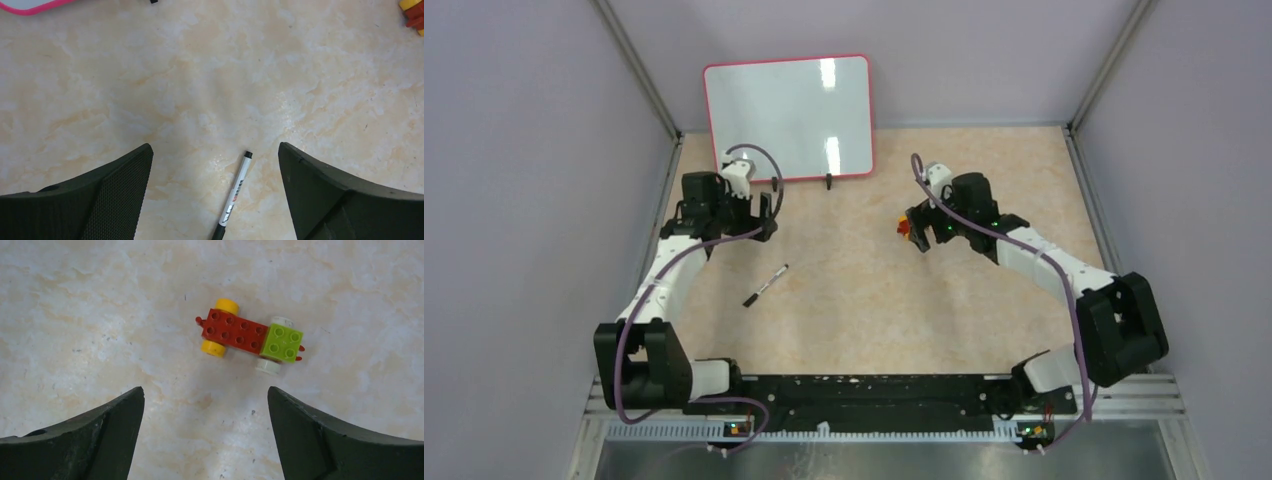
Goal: Write a sentence on the whiteboard
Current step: Pick up the whiteboard marker from the center of the board.
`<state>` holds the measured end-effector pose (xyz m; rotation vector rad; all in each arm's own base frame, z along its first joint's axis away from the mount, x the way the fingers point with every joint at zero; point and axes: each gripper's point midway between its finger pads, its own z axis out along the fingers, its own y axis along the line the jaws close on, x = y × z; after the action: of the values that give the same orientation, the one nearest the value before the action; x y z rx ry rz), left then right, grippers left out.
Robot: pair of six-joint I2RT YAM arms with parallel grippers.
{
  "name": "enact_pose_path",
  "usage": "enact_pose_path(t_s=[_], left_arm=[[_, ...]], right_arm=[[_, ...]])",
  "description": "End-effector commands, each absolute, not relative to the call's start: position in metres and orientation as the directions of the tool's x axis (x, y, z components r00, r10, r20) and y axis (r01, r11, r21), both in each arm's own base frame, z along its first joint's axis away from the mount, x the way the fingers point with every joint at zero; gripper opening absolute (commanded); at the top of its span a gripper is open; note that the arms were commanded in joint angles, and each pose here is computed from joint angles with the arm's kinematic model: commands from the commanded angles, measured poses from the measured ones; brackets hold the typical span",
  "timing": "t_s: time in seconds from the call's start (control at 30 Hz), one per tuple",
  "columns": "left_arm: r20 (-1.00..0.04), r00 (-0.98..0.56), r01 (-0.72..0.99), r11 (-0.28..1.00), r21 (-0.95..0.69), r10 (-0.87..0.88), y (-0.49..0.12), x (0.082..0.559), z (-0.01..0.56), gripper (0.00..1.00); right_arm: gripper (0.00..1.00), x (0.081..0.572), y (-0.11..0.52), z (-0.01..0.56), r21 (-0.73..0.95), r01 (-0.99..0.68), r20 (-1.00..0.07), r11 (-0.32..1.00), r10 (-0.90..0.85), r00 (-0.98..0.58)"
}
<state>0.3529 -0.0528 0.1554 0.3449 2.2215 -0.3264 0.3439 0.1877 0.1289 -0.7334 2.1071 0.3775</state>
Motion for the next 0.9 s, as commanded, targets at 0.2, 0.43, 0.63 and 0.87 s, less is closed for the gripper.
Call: enact_pose_path(t_s=[0.2, 0.43, 0.63, 0.87], left_arm=[[-0.736, -0.572, 0.504, 0.863, 0.034, 0.362, -0.038, 0.338, 0.145, 0.98], [-0.552, -0.594, 0.677, 0.734, 0.049, 0.584, -0.029, 0.291, 0.104, 0.81], [-0.466, -0.622, 0.721, 0.692, -0.029, 0.629, -0.035, 0.269, 0.08, 0.69], [-0.416, -0.629, 0.741, 0.668, -0.068, 0.656, -0.046, 0.263, 0.058, 0.56]], right_arm=[[0.89, 0.392, 0.261, 0.159, 0.045, -0.604, -0.855, 0.796, -0.282, -0.436], [0.89, 0.411, 0.288, 0.151, 0.094, -0.582, -0.838, 0.807, -0.251, -0.485], [0.89, 0.419, 0.296, 0.148, 0.108, -0.576, -0.832, 0.811, -0.244, -0.498], [0.89, 0.427, 0.303, 0.144, 0.086, -0.555, -0.831, 0.828, -0.247, -0.498]])
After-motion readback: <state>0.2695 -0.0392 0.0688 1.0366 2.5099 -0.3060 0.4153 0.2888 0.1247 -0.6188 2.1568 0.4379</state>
